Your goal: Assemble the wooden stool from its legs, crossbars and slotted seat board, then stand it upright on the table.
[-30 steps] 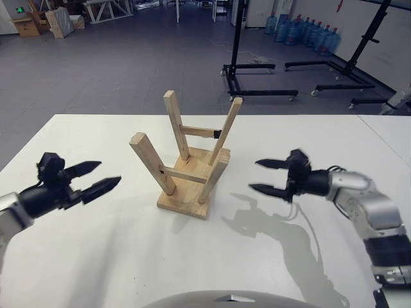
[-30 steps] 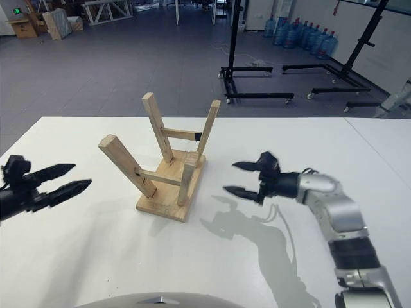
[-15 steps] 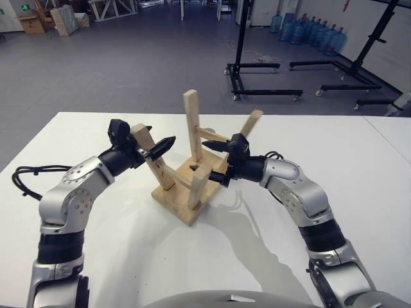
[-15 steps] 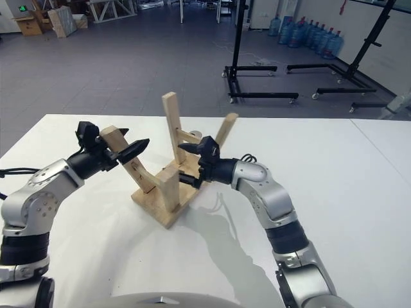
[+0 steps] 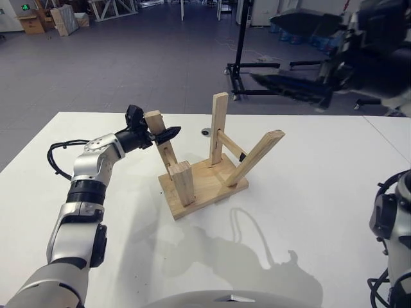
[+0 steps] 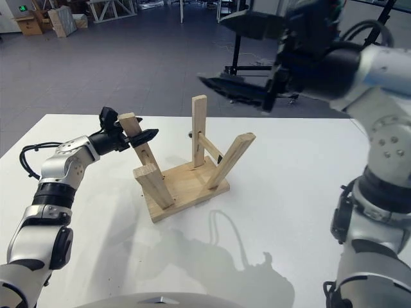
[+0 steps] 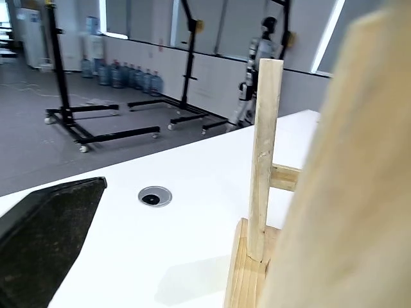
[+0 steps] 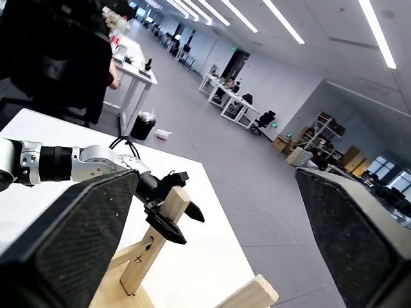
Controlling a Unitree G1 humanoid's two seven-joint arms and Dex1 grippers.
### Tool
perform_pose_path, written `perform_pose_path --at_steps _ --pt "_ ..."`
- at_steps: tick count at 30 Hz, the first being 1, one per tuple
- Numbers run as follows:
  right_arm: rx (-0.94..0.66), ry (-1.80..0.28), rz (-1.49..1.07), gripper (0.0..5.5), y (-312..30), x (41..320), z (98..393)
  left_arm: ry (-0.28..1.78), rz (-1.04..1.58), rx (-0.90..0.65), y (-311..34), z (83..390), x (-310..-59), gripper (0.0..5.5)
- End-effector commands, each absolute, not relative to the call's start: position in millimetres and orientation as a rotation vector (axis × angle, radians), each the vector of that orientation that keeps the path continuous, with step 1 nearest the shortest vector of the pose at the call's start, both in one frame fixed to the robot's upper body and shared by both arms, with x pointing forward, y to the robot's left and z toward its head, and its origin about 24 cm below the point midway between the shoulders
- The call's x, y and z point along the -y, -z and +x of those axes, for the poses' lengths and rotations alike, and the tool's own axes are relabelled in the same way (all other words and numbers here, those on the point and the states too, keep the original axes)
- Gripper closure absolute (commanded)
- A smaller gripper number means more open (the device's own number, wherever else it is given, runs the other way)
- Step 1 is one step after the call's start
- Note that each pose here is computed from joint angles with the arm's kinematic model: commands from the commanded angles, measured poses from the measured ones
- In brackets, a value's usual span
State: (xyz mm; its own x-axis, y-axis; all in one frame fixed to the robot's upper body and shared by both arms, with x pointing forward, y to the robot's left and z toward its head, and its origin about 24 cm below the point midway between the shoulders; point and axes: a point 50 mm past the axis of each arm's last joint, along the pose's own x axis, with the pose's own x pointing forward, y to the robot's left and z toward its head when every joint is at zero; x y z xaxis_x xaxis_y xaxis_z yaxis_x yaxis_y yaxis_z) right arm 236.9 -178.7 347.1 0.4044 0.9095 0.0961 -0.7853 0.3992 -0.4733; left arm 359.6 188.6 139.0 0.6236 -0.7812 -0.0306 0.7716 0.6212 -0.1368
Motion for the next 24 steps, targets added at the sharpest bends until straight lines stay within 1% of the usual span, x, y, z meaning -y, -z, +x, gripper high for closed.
perform_pose_path --at_steps 1,2,4,7,9,11,12,14,16,19,21,23,24 --pt "0.317 -1.115 -0.173 1.03 -331.2 226.7 258.2 1.065 -0.122 -0.127 -141.9 369.2 -164.8 0.10" --pt "0.296 -1.115 -0.106 1.03 -318.8 238.7 267.2 1.090 -0.138 -0.143 -140.2 372.2 -159.3 0.10" --pt "0.250 -1.127 -0.025 1.03 -294.9 251.1 278.4 1.106 -0.158 -0.161 -138.2 377.1 -152.5 0.10" --pt "0.177 -1.196 0.061 1.03 -261.2 258.3 281.5 1.065 -0.138 -0.173 -138.3 384.8 -151.0 0.10" --pt "0.088 -1.233 0.097 1.03 -237.3 264.3 280.7 1.015 -0.126 -0.149 -146.2 390.5 -156.1 0.10" --pt "0.007 -1.236 0.116 1.03 -216.4 271.3 278.1 0.986 -0.118 -0.095 -162.8 394.4 -167.5 0.10" --pt "0.001 -1.233 0.148 1.03 -212.2 275.3 277.0 0.963 -0.125 -0.061 -174.3 395.7 -177.8 0.10" --pt "0.024 -1.231 0.206 1.03 -211.8 279.9 274.6 0.929 -0.140 0.011 -199.1 395.7 -199.7 0.10" --pt "0.009 -1.248 0.219 1.03 -208.0 278.1 273.1 0.932 -0.153 0.108 -230.7 391.1 -219.6 0.10" --pt "-0.015 -1.289 0.257 1.03 -199.6 268.4 269.5 1.015 -0.220 0.256 -278.1 375.6 -236.1 0.10" --pt "-0.017 -1.327 0.280 1.03 -195.5 256.0 268.1 1.059 -0.245 0.322 -300.0 354.9 -245.1 0.10" --pt "-0.025 -1.344 0.273 1.03 -194.4 249.8 260.3 1.134 -0.237 0.298 -304.3 323.9 -252.1 0.10" --pt "-0.038 -1.352 0.265 1.03 -193.2 248.6 254.4 1.162 -0.198 0.209 -288.3 300.0 -261.3 0.10"
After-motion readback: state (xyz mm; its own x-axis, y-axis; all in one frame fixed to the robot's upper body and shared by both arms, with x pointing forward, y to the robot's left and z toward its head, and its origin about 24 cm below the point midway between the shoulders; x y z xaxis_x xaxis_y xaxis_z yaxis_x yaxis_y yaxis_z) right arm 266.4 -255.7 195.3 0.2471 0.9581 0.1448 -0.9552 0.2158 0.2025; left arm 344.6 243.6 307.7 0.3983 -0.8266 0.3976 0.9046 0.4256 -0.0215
